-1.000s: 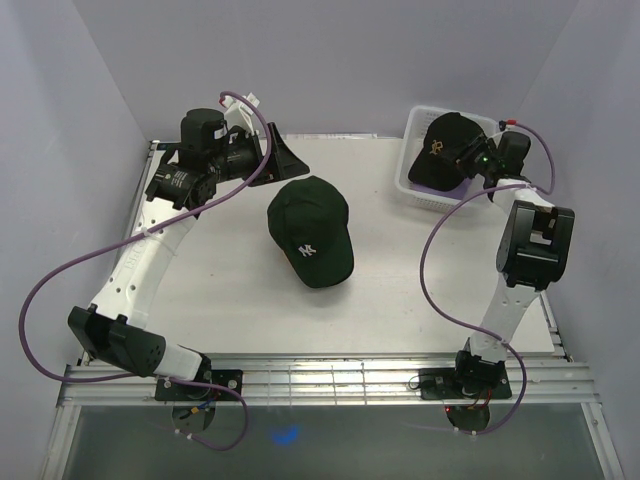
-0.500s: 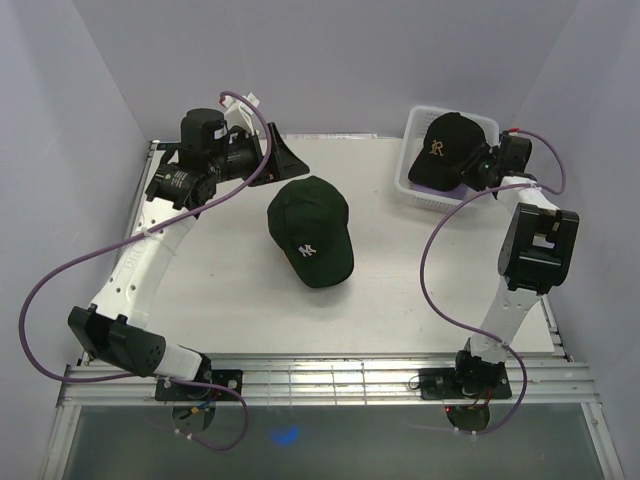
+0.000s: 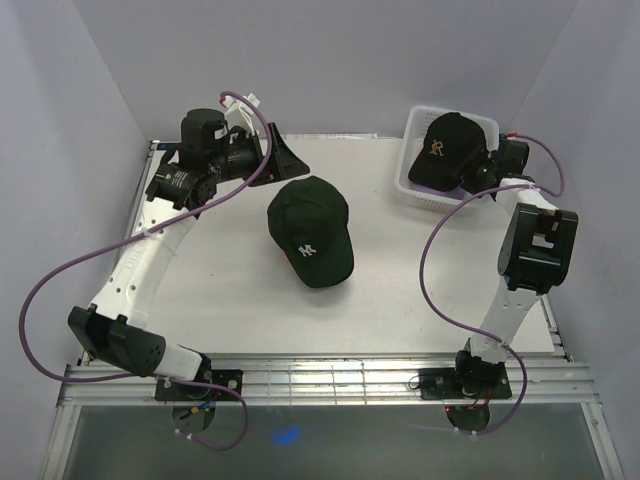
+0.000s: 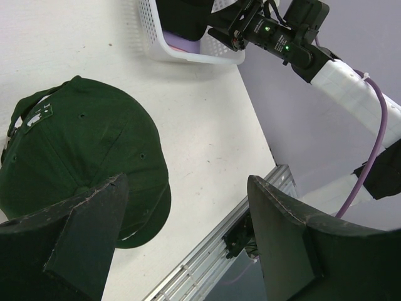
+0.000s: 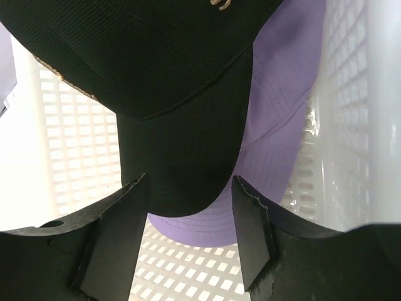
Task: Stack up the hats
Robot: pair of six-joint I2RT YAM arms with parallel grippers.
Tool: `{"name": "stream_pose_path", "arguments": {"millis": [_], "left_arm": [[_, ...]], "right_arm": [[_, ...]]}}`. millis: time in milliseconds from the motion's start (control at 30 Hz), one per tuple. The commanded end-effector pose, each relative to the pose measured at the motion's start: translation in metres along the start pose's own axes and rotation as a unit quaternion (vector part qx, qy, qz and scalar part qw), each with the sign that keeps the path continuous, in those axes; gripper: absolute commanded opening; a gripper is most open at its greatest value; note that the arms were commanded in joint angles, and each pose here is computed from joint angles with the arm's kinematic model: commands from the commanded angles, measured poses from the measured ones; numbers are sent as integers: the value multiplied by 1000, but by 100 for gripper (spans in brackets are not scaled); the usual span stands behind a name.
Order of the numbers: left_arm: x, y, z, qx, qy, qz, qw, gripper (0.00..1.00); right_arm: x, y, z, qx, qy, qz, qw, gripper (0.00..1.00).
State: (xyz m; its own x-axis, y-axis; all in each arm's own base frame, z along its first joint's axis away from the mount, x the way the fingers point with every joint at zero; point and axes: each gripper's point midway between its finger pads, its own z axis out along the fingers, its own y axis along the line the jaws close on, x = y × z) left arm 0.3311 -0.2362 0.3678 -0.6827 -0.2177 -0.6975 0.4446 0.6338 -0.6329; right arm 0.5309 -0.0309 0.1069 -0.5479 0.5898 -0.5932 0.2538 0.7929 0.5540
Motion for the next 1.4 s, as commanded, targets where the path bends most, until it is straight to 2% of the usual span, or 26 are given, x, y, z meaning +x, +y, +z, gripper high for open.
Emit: {"name": "stream_pose_path", "arguments": {"millis": [0,300,767,1067,1367], "left_arm": [[-4,-8,-5,7,-11,16,1000,87],[-6,-7,-2,6,-9,17,1000,86],[-5,-7,-1,4,-8,16,1000,87],[-4,-6,-1,3,-7,17,1000,86],[-5,-5,1,3,-6,15,1000,86]], "right_arm": [[-10,5,10,-21,-10,4,1000,60],[-11,10,19,-44,-17,14,999,60],[-32,65,0,-174,-45,49,983,50],[-20,71,0,-211,-37,84,973,43],[-4,93,12,-233,-25,116,965,44]]}}
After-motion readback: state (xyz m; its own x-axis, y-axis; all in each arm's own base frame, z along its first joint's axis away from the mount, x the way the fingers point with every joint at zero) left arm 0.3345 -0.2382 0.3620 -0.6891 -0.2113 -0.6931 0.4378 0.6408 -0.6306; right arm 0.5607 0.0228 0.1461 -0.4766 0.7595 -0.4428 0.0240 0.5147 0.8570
